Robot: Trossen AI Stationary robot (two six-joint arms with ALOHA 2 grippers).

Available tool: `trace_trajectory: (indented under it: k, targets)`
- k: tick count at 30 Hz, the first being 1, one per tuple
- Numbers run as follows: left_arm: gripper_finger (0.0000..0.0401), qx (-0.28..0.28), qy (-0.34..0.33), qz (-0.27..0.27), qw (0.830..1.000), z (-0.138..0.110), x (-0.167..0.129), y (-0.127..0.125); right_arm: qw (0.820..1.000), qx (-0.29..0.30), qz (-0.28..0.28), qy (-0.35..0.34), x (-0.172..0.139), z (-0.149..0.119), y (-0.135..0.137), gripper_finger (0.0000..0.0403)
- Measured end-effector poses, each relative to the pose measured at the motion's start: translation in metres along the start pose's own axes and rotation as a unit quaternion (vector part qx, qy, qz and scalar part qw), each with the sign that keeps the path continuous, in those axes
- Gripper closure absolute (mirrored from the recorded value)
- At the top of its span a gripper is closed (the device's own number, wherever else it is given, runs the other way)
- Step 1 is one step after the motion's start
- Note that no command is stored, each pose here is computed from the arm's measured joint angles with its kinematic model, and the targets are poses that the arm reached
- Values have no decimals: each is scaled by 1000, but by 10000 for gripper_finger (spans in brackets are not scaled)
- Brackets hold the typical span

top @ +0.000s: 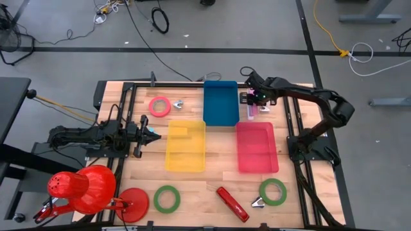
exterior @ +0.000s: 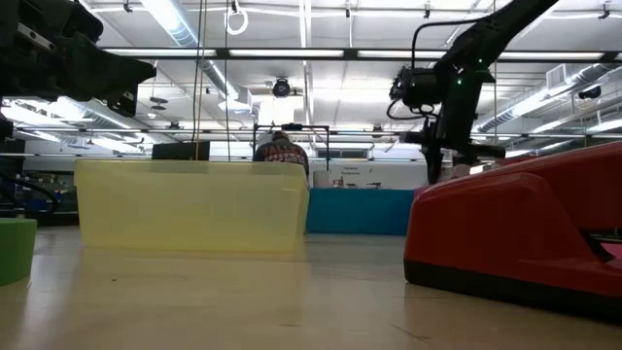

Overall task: Pick and place Stapler, Stapler remover, tape
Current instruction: Put the pink stapler into the blue bin

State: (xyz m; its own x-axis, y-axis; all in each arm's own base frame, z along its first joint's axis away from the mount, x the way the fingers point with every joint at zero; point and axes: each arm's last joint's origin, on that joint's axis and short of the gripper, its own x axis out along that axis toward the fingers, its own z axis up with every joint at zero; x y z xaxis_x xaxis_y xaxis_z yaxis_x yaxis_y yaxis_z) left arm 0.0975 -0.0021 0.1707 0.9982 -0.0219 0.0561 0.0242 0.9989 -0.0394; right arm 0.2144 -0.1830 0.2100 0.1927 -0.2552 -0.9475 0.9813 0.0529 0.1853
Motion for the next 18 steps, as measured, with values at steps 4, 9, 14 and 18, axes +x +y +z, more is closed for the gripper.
trace_trajectory:
  k: [4, 9, 14, 18]
  targets:
    - [385, 0, 0, 0, 1000, 0, 0, 0, 1000, -4, -2, -11, -16, 6, 4, 264]
    - [385, 0, 0, 0, 1000, 0, 0, 0, 999, -12, 14, -31, -40, 18, 15, 263]
    - [385, 0, 0, 0, 1000, 0, 0, 0, 997, -15, 51, -63, -66, 29, 30, 264]
    - [385, 0, 0, 0, 1000, 0, 0, 0, 993, -21, 82, -84, -86, 33, 43, 263]
